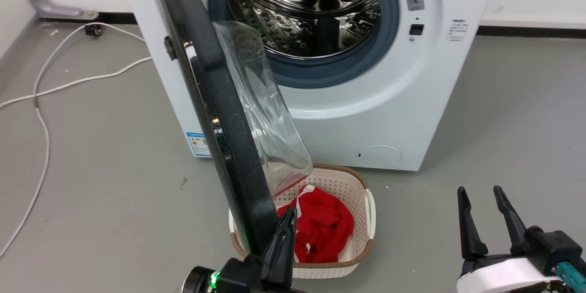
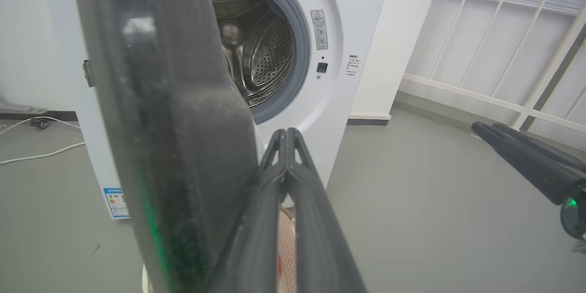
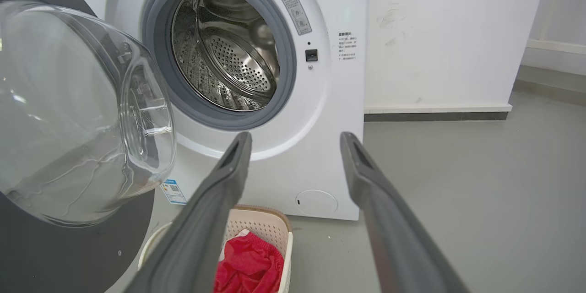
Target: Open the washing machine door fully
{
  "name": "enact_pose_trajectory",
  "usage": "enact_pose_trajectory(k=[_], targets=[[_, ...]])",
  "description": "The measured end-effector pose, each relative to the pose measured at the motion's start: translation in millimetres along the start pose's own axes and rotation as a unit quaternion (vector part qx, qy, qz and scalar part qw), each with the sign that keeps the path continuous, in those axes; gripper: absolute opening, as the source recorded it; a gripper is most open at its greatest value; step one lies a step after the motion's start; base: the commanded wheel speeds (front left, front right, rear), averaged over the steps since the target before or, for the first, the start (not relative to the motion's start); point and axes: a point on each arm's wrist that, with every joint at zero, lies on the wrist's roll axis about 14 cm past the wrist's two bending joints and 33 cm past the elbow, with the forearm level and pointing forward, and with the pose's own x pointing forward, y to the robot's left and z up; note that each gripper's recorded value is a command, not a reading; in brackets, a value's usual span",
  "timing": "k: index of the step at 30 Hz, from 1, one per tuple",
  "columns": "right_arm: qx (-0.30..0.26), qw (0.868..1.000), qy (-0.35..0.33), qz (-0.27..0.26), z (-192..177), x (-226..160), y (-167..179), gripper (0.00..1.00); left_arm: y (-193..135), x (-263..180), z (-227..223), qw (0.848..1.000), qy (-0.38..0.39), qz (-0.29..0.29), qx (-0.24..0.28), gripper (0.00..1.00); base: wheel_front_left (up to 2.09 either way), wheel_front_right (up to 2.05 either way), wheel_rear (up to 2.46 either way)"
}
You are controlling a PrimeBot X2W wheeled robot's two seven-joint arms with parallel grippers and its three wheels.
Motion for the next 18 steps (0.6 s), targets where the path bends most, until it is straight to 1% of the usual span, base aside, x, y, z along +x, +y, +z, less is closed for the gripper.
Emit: enact_pose_trajectory(k=[9, 18], targets=[[0.006, 0.999, -0.001, 0.038, 0, 13, 24, 1.0, 31, -23, 5, 0.998, 0.001, 0.061, 0.011, 0.0, 0.0, 0.0, 0.0], [0.01, 0.997, 0.007, 0.075, -6, 27, 48, 1.0, 66, -40, 16, 0.991, -0.012, 0.127, 0.029, 0.0, 0.0, 0.0, 0.0]])
